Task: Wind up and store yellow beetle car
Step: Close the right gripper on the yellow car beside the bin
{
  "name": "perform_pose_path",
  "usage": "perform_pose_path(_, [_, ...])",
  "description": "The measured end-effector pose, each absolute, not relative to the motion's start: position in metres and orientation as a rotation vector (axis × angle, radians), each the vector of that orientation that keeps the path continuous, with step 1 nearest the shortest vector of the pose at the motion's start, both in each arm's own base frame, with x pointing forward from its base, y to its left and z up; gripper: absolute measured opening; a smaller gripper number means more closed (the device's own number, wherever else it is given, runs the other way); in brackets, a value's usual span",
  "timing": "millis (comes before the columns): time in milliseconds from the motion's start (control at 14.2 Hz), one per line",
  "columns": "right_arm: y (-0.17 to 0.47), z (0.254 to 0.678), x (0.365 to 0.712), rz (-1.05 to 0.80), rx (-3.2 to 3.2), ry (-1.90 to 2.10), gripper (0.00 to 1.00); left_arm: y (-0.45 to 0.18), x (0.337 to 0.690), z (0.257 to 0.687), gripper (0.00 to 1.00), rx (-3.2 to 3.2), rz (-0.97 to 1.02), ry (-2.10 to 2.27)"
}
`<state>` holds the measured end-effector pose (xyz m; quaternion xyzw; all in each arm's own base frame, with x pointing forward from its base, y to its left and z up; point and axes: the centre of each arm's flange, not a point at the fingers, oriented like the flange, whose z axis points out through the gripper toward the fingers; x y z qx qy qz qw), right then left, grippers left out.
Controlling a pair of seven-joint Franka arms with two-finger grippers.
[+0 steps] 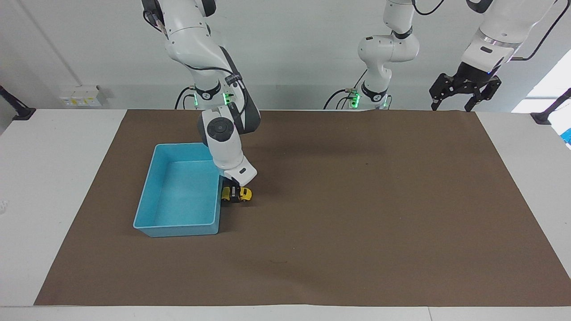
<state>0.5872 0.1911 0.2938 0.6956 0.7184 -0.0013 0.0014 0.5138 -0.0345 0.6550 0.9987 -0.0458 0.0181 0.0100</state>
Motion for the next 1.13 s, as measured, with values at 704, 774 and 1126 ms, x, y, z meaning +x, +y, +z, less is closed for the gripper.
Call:
perform_pose_path(704, [0.214,0.317,0.594,0.033,2.218,2.202,0.45,-0.034,0.514,0.655,1.00,3.118,0.056,-0.143])
perform_pose_path(774, [0.216,0.324,0.596,0.039,2.221,2.197,0.45,-0.034,0.514,0.655,1.00,3.118,0.056,-0.143])
perform_pose_path(1126, [0.219,0.353,0.609,0.065,2.227,2.174,0.45,-0.034,0.514,0.655,1.00,3.118,0.056,-0.143])
